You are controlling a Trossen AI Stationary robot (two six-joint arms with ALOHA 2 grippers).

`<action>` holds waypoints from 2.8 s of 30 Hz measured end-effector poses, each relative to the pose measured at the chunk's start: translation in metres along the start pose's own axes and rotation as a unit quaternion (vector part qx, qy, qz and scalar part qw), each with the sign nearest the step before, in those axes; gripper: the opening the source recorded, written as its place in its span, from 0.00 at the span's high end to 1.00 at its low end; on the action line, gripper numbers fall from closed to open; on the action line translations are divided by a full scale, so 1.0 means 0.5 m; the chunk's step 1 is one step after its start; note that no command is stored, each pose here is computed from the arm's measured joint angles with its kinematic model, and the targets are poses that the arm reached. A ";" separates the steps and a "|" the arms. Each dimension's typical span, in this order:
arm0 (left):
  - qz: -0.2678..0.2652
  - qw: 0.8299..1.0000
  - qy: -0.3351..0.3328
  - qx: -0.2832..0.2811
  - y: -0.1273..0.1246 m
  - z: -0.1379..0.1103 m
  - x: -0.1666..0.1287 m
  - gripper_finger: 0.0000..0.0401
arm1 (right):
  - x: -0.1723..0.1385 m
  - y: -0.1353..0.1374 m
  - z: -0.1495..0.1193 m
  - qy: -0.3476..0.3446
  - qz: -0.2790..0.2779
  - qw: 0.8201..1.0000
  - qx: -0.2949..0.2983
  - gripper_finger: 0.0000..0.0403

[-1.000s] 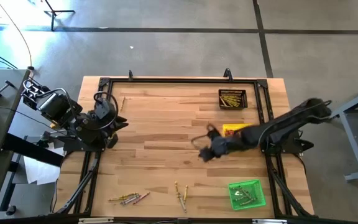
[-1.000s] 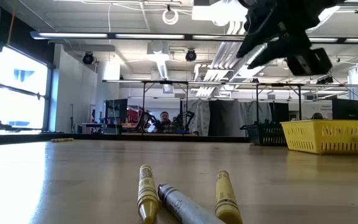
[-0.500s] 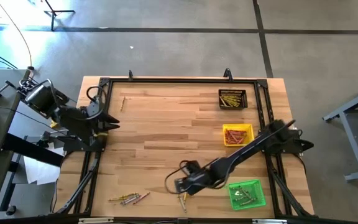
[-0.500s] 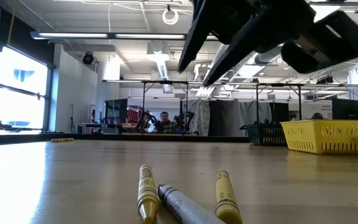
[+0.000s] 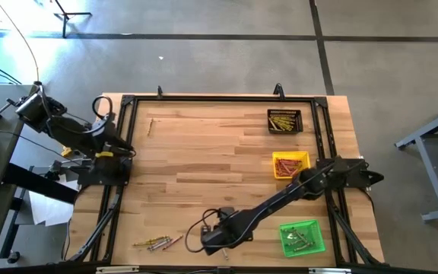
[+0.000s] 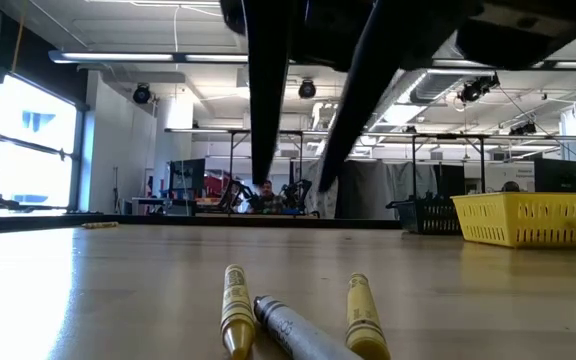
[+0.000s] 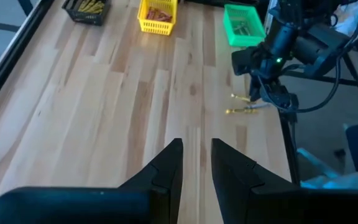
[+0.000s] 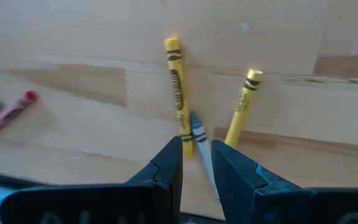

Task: Sort crayons
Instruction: Put the yellow crayon into the black bin

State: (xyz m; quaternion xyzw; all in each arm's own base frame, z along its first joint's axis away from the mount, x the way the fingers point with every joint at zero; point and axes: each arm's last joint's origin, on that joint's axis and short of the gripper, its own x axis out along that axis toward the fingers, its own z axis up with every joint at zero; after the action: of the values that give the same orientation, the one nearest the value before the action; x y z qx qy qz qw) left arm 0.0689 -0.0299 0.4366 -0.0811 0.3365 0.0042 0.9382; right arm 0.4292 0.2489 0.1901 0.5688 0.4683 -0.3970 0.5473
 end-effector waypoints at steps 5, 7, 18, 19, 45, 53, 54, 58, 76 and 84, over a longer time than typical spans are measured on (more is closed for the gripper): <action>0.004 1.000 0.006 0.002 0.020 -0.018 -0.020 0.83 | 0.019 -0.001 -0.003 0.000 -0.028 0.999 0.021 0.82; 0.001 1.000 0.001 0.001 0.025 -0.022 -0.028 0.83 | 0.020 -0.003 -0.002 -0.002 -0.034 0.999 0.032 0.82; 0.001 1.000 -0.018 -0.007 0.040 -0.031 -0.045 0.83 | 0.019 -0.017 -0.001 0.002 -0.074 0.996 0.056 0.82; 0.001 1.000 -0.019 -0.008 0.040 -0.031 -0.045 0.83 | 0.020 -0.017 -0.001 0.001 -0.074 0.995 0.060 0.82; 0.042 0.998 -0.043 -0.035 0.044 -0.028 -0.045 0.83 | 0.081 -0.027 0.004 0.010 -0.118 0.993 0.003 0.98; 0.052 0.996 -0.051 -0.057 0.044 -0.027 -0.044 0.83 | 0.059 -0.012 0.039 -0.003 -0.106 0.991 -0.076 0.98; 0.056 0.995 -0.053 -0.060 0.044 -0.026 -0.044 0.83 | 0.049 -0.006 0.045 -0.004 -0.097 0.991 -0.094 0.99; 0.071 0.993 -0.065 -0.074 0.043 -0.021 -0.041 0.83 | 0.017 0.007 0.085 -0.011 -0.098 0.981 -0.169 0.98; 0.122 0.983 -0.038 -0.132 -0.011 0.017 0.037 0.83 | -0.115 0.035 0.460 -0.068 -0.220 0.872 -0.432 0.99; 0.161 0.975 -0.020 -0.152 -0.045 0.034 0.094 0.83 | -0.223 0.010 0.627 -0.121 -0.228 0.866 -0.428 0.99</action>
State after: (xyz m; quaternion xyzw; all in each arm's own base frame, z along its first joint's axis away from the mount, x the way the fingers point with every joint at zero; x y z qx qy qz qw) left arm 0.1172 -0.0516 0.4230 -0.1674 0.3213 0.2078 0.9086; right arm 0.4254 -0.0739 0.2722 0.1039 0.6391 -0.3372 0.6834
